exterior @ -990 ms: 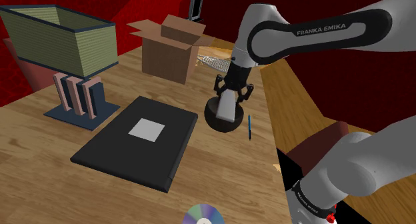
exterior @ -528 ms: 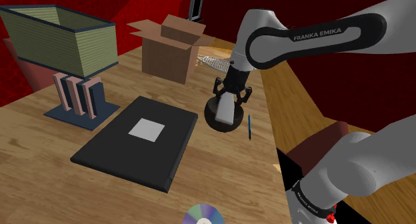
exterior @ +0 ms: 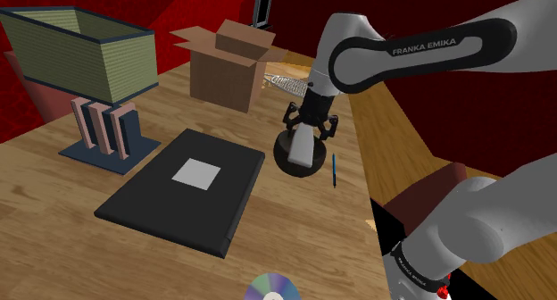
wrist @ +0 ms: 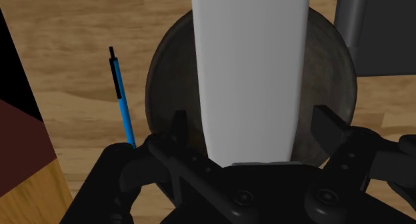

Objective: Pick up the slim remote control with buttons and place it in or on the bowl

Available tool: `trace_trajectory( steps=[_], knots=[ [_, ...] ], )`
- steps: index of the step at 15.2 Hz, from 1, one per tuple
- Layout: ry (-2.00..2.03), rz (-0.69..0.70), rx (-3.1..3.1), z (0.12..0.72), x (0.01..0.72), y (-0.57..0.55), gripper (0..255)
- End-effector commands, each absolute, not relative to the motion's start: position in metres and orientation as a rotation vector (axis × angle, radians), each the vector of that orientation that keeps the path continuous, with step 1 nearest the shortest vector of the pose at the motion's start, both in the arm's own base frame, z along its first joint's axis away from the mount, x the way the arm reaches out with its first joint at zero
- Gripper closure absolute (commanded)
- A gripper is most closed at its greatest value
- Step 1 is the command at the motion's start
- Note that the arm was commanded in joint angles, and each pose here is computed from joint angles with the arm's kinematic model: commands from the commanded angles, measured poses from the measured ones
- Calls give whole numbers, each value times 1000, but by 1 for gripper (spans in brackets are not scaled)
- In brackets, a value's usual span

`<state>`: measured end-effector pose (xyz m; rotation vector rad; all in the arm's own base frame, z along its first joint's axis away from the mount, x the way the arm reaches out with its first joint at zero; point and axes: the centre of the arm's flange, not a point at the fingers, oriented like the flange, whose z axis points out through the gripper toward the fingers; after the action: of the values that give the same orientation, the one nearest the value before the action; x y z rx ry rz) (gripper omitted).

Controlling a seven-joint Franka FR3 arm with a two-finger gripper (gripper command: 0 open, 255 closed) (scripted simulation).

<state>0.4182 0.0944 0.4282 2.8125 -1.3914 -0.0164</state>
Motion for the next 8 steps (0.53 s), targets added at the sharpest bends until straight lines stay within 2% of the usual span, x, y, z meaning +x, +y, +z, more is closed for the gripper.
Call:
trace_trajectory(
  steps=[1,4,8],
  knots=[
    [-1391,-16,2813,442,418,94,0],
    [-1391,-16,2813,478,419,94,0],
    [-1391,-16,2813,478,419,94,0]
  ],
)
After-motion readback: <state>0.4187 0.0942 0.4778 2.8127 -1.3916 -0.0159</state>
